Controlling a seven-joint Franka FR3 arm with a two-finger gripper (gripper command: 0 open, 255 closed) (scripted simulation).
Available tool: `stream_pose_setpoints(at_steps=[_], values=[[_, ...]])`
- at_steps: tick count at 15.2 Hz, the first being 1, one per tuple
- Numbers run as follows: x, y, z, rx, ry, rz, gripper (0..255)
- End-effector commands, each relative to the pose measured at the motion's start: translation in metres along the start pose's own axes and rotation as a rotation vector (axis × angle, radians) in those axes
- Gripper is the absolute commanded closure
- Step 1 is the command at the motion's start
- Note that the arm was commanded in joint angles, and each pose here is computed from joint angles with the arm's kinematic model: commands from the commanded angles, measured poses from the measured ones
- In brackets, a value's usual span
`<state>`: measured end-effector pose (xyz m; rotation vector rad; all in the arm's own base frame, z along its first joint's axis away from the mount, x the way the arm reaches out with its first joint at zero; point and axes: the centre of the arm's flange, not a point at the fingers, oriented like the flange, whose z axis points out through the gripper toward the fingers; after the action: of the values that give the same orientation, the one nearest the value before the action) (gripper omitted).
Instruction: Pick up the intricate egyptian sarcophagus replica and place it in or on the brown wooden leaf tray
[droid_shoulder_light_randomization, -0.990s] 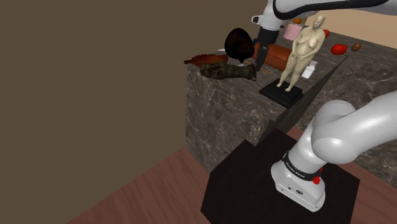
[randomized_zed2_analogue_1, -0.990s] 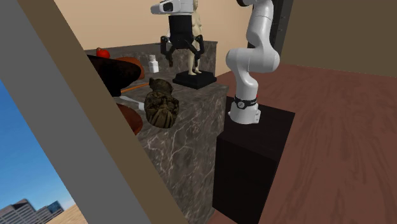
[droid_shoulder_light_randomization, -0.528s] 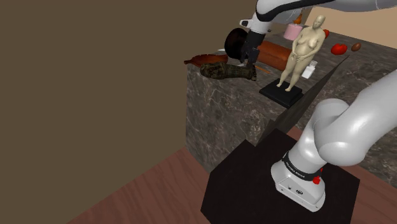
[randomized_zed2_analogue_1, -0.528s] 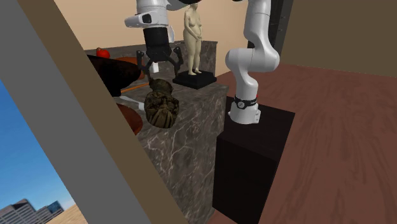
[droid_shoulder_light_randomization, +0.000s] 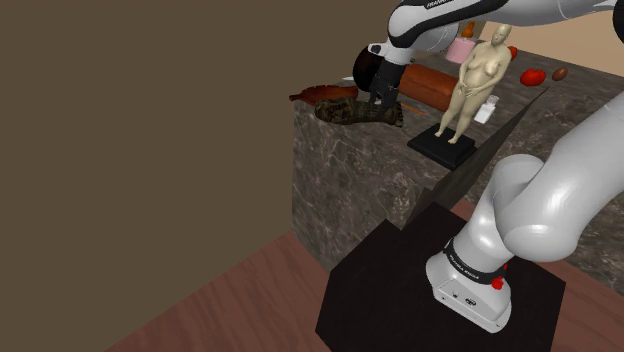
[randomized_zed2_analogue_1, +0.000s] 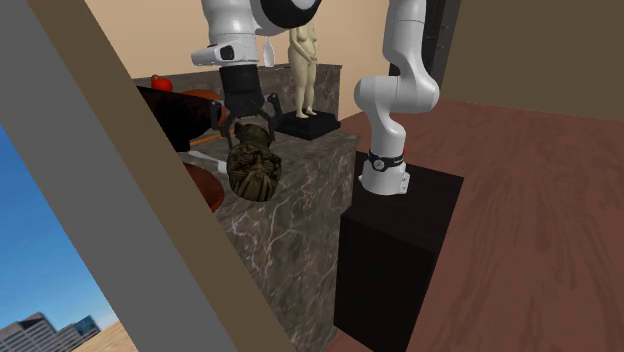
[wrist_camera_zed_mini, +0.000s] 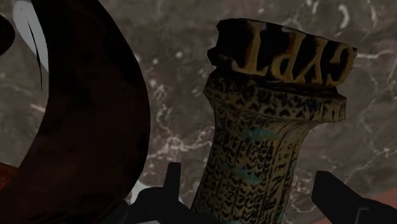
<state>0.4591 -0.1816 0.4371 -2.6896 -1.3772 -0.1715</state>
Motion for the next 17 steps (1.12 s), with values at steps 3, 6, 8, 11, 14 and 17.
stream_pose_setpoints(at_steps=[3,6,8,11,14,17], values=[[0.0001,0.0002,0.0065,-0.001,0.0,0.0,0],[0.0001,0.0002,0.0065,-0.001,0.0,0.0,0],[0.0001,0.0002,0.0065,-0.001,0.0,0.0,0],[0.0001,0.0002,0.0065,-0.001,0.0,0.0,255],[0.0001,0.0002,0.0065,-0.001,0.0,0.0,255],[0.0001,0.0002,0.0064,-0.001,0.0,0.0,255]])
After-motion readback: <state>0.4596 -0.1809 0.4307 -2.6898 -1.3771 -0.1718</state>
